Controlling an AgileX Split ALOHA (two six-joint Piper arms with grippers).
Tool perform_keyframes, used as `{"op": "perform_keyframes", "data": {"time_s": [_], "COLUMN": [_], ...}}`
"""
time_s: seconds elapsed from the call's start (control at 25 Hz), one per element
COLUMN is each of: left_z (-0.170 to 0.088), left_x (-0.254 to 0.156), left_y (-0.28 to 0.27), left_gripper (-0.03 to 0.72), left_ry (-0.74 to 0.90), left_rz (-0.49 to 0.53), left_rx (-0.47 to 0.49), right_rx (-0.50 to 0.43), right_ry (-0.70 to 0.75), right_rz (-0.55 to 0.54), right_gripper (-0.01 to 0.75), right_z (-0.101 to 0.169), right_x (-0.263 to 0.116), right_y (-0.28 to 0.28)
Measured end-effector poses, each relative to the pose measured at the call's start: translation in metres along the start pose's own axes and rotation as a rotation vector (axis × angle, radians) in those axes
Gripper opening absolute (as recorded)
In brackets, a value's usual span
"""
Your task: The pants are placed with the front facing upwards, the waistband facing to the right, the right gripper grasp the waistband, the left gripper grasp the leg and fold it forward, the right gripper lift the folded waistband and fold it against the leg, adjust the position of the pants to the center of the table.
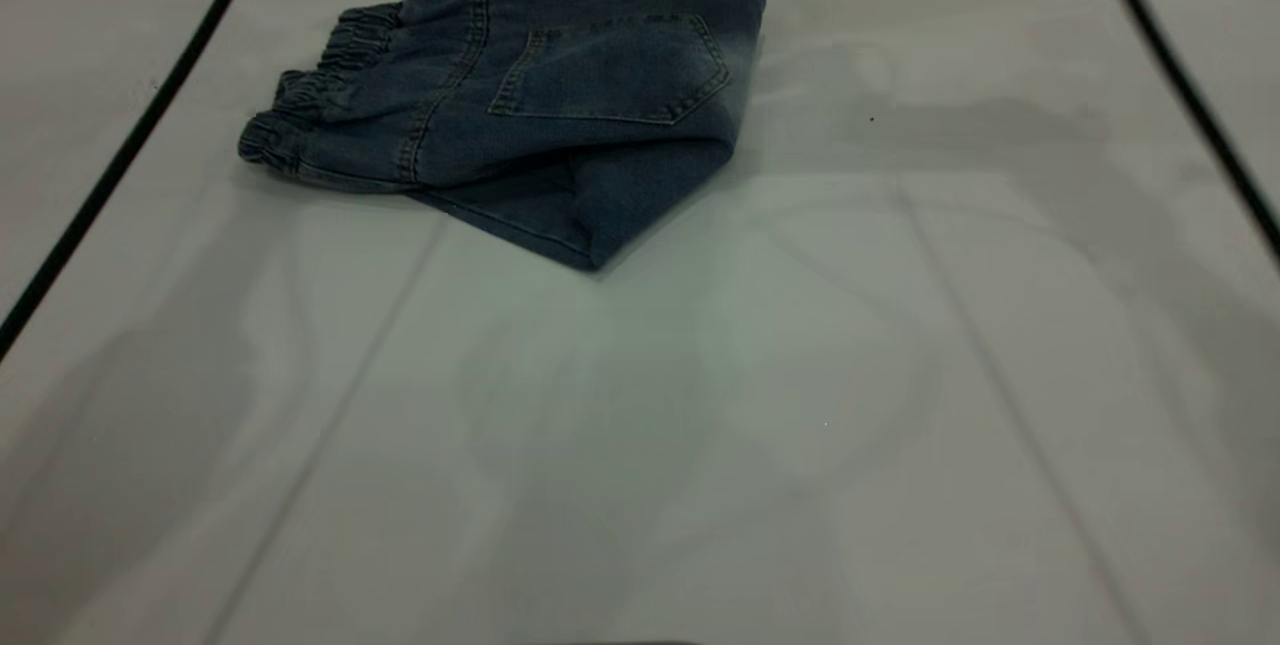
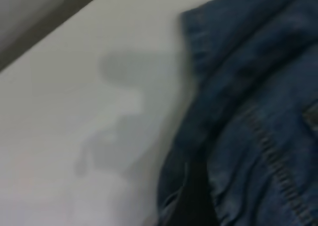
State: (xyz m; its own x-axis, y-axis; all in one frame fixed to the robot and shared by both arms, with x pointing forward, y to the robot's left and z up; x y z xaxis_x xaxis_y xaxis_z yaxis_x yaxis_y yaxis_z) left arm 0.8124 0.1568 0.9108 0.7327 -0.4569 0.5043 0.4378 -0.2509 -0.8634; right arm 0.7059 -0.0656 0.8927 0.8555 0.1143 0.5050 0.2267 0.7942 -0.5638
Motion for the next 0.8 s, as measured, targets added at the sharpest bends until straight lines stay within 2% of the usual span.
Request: {"op": "perform_keyframes", "data": {"time_s": [0.12, 0.24, 0.4, 0.56, 0.8], "left_z": [-0.017, -0.03, -0.051, -0.069, -0.08], "left_x": [-0.005, -0.024, -0.052, -0.065, -0.08], "left_y": [0.015, 0.039, 0.07, 0.087, 0.106], "left_gripper": [0.552, 0.552, 0.552, 0.552, 0.552], "left_ry": [0.075, 0.169, 0.334, 0.483, 0.546], "left_rz": [0.039, 0.124, 0.233, 0.277, 0.31], "left_rx": [-0.002, -0.004, -0.037, -0.084, -0.119], "right_rx": [-0.08, -0.137, -0.144, -0.149, -0.155], "right_ry": [0.065, 0.088, 0.091, 0.085, 0.078], "right_rz": [0.056, 0.104, 0.125, 0.14, 0.137], "right_gripper": [0.613, 0.603, 0.596, 0.593, 0.593], "right_z": [-0.024, -0.042, -0.047, -0.048, -0.053], "right_x": [-0.006, -0.015, -0.018, -0.021, -0.02], "right_y": [-0.024, -0.036, -0.041, -0.042, -0.046]}}
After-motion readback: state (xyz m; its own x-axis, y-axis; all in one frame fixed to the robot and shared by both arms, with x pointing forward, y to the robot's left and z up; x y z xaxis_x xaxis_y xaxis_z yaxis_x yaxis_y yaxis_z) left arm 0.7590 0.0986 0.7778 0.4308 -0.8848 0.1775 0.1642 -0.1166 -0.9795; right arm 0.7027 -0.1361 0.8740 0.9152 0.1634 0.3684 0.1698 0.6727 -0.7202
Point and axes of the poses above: a point on each arm's last joint axis where the gripper is mounted, y pointing out along that axis toward the gripper, z along the wrist's bending axis when the last joint is at zero, x = y × z, the point moved 8 cm from there along y, pointing out along that axis toward the gripper, and after that the axes turned 6 degrees about -y, right-handed, at the moved point
